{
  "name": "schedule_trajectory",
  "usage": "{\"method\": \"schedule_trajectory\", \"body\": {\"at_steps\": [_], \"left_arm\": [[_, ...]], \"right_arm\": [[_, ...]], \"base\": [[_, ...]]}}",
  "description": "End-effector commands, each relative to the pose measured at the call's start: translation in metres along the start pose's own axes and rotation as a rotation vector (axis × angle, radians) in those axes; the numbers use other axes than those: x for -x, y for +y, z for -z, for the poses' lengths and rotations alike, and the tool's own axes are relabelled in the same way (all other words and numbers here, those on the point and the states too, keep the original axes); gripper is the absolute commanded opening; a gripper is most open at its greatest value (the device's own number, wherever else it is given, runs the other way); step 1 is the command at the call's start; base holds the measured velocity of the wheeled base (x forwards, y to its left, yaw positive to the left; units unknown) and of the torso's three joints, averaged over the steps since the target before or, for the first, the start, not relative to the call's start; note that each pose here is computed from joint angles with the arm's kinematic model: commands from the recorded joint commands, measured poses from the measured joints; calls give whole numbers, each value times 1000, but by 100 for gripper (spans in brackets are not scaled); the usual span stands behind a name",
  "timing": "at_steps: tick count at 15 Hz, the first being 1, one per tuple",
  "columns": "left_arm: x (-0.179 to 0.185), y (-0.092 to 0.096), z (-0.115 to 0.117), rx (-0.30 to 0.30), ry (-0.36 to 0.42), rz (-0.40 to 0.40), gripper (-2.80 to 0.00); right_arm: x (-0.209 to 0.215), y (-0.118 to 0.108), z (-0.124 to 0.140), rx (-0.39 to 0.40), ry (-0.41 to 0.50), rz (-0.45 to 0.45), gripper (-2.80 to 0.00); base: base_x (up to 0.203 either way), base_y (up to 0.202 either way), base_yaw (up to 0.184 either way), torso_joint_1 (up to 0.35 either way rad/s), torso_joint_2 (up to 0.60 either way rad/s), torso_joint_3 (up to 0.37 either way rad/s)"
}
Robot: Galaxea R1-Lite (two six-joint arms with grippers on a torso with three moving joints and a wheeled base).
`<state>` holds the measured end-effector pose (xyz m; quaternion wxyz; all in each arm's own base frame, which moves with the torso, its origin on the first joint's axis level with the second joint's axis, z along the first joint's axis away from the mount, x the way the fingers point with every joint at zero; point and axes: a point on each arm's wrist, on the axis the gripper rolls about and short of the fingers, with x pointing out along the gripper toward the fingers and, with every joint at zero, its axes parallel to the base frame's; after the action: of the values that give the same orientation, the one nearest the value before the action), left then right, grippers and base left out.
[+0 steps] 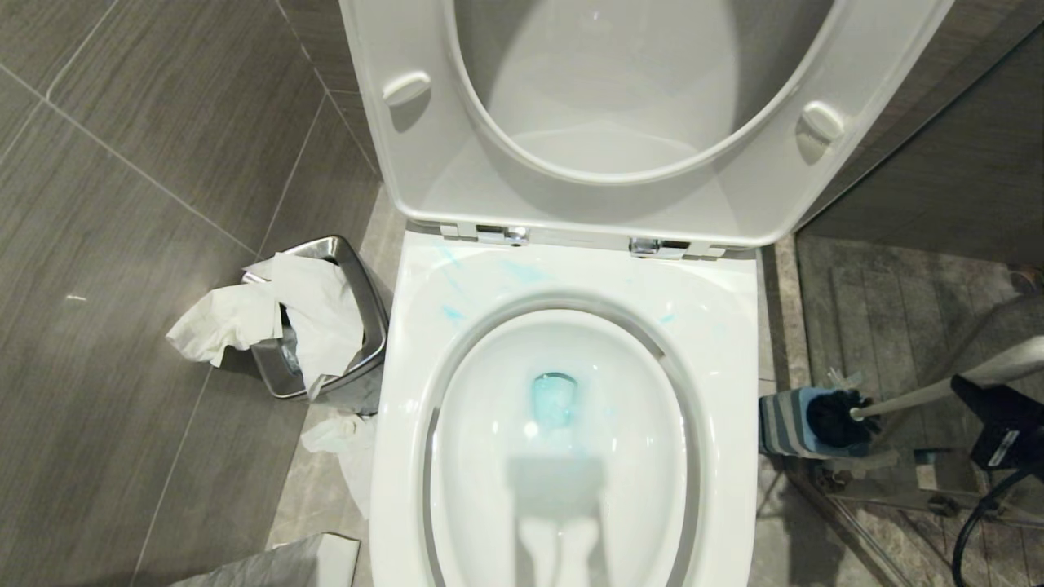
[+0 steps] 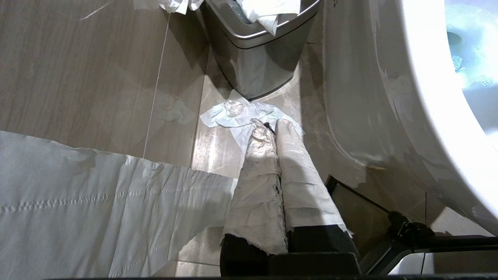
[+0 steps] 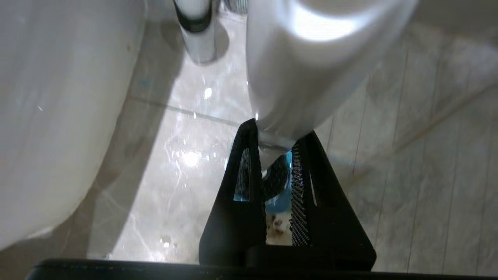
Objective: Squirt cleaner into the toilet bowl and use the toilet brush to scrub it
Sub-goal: Scrub the toilet bowl
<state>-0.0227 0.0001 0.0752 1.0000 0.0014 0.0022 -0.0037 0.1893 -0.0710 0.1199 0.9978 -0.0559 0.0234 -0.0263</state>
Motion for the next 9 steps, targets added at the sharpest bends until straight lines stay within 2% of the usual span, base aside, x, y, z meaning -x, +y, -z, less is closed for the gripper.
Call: {"method": "schedule_trajectory", "body": {"at_steps": [1,5,9], "left_arm": [[0,0,0,0,2,0,-280],[0,0,0,0,1,0,-280],[0,0,0,0,2,0,-280]], "right_arm": [[15,4,-15,30,-77,-2,-280],[37,10,-26,50,-127,5,-280],[39,8,-50,27,-181,5,-280]], "base": [[0,0,0,0,0,0],[0,0,0,0,0,0],[0,0,0,0,0,0]]}}
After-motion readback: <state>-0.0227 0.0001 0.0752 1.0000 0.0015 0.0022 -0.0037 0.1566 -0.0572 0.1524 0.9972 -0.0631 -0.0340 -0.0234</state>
